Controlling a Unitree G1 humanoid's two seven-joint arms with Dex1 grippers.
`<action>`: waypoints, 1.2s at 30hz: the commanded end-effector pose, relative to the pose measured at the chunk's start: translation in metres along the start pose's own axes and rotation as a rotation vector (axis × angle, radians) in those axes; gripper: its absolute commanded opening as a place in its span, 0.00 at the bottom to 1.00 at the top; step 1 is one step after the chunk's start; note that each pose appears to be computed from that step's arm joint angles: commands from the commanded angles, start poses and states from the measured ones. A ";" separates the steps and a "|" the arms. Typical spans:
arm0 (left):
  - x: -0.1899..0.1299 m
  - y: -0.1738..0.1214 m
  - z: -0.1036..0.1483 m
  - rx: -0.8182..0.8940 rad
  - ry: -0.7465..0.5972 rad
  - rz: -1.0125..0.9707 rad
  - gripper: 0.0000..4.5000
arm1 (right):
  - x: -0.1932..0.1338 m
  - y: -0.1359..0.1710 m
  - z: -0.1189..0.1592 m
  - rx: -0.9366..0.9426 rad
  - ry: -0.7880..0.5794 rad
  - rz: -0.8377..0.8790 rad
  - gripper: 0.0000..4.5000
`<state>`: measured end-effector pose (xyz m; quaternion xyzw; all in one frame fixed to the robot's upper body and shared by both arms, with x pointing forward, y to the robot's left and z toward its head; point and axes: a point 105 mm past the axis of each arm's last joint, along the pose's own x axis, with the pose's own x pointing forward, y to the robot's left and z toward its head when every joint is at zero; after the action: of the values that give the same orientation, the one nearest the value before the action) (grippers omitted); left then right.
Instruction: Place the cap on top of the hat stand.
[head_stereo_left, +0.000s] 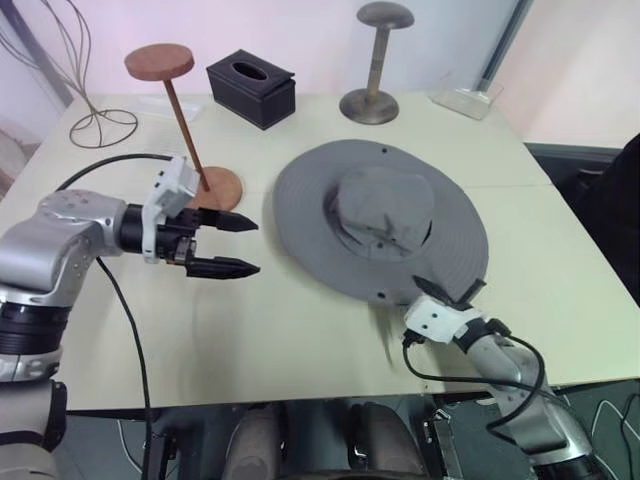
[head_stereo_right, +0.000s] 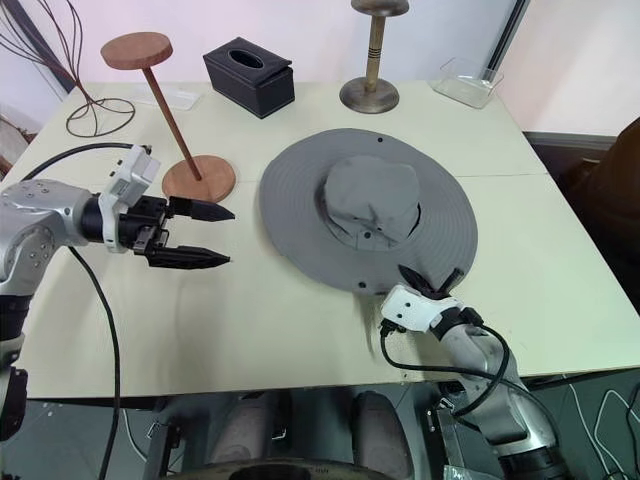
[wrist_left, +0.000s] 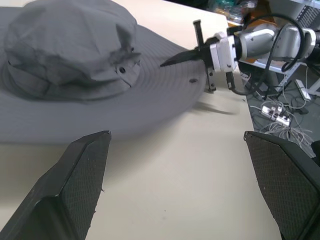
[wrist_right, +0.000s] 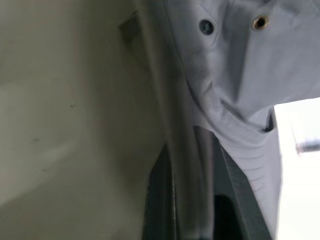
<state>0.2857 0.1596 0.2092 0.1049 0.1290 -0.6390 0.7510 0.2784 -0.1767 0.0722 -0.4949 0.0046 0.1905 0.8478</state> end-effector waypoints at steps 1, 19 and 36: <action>-0.007 -0.006 0.013 0.038 -0.026 0.012 1.00 | -0.003 -0.016 0.003 0.163 0.001 -0.052 0.01; -0.071 -0.014 0.016 -0.083 -0.261 0.407 1.00 | 0.023 -0.258 0.158 0.479 -0.680 -0.140 0.01; -0.121 -0.044 -0.002 -0.110 -0.298 0.711 1.00 | 0.078 -0.364 0.214 0.339 -0.542 -0.449 0.01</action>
<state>0.2282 0.2672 0.2374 -0.0094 0.0327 -0.3404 0.9397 0.4456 -0.1380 0.4387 -0.2729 -0.2443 0.1324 0.9210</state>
